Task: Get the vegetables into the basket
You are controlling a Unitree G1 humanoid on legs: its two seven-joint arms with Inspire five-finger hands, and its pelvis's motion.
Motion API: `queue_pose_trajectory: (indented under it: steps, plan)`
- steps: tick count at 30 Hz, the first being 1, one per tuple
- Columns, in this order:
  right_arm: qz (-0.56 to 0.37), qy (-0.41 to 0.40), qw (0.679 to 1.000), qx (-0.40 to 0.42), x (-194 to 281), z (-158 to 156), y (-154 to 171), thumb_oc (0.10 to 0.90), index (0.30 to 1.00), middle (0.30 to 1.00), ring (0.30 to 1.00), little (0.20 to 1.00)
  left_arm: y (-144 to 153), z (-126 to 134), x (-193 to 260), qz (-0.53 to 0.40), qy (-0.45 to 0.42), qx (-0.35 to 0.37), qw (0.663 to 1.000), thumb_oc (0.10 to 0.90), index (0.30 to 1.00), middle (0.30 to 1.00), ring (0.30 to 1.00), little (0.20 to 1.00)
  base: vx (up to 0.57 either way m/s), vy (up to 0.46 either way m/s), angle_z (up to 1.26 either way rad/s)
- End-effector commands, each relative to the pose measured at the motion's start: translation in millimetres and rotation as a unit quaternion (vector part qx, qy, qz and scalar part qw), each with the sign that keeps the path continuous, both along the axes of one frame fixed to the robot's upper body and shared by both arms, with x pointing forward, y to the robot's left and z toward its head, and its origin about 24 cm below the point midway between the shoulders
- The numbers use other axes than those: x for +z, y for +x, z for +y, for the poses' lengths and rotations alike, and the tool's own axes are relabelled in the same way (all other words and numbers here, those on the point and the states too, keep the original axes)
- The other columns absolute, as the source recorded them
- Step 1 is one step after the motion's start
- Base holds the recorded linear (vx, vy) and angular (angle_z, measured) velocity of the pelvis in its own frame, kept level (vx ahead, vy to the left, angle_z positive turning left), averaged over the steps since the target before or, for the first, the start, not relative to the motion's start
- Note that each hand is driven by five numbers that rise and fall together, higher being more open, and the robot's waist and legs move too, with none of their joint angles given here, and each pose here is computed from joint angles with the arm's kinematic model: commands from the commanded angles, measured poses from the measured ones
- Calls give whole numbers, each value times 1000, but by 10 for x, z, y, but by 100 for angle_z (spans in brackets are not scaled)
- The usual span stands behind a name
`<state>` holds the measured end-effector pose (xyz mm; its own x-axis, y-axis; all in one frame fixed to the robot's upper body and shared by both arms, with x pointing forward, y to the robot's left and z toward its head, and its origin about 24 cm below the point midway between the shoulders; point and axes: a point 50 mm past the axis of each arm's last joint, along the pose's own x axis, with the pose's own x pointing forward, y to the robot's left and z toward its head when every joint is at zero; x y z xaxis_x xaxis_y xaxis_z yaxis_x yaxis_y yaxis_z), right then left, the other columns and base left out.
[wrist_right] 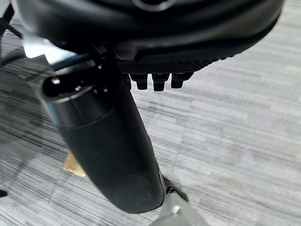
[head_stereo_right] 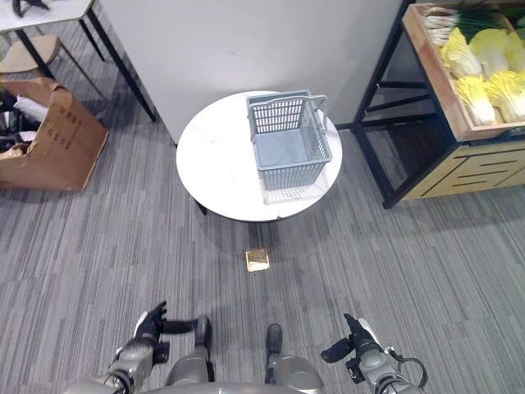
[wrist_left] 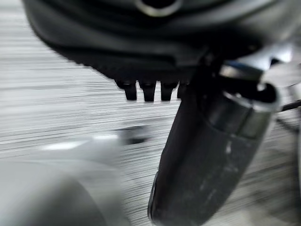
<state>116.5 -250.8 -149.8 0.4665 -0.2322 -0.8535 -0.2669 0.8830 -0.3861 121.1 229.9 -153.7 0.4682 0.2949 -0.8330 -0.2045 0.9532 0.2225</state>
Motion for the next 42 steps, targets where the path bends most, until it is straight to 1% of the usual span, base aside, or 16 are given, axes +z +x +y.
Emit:
queue_pose_trajectory:
  steps: [1,4,10,23,27,31,33,35,42]
  plan:
    - [-1,-19,1000,-24,25,-171,-129,900,1000,1000,1000,1000,-44,208,43,14,48,-35,998,900,1000,1000,1000,1000,216,244,-18]
    - [4,-17,999,-30,11,-155,-154,900,1000,1000,1000,1000,2,237,67,9,54,-53,997,900,1000,1000,1000,1000,170,289,-13]
    - [-11,1,1000,-13,8,-17,-25,900,1000,1000,1000,1000,44,292,102,2,65,-70,995,900,1000,1000,1000,1000,126,225,-4]
    - [-19,6,1000,0,9,65,62,900,1000,1000,1000,1000,-32,365,97,16,71,-56,996,900,1000,1000,1000,1000,59,103,-10]
    - [-26,10,1000,7,13,105,102,900,1000,1000,1000,1000,-61,378,88,24,70,-53,996,900,1000,1000,1000,1000,130,-60,-10]
    - [-31,7,999,9,31,94,142,900,1000,1000,1000,1000,-90,354,68,32,66,-50,996,900,1000,1000,1000,1000,172,-173,45]
    - [-25,6,1000,11,26,72,113,900,1000,1000,1000,1000,-139,313,39,41,60,-52,996,900,1000,1000,1000,1000,191,-361,87]
    - [-18,-3,1000,7,32,-18,51,900,1000,1000,1000,1000,-219,277,6,54,55,-54,996,900,1000,1000,1000,1000,165,-412,71]
    - [-4,-17,1000,-8,24,-112,-53,900,1000,1000,1000,1000,-209,184,-15,50,46,-60,996,900,1000,1000,1000,1000,46,-104,12]
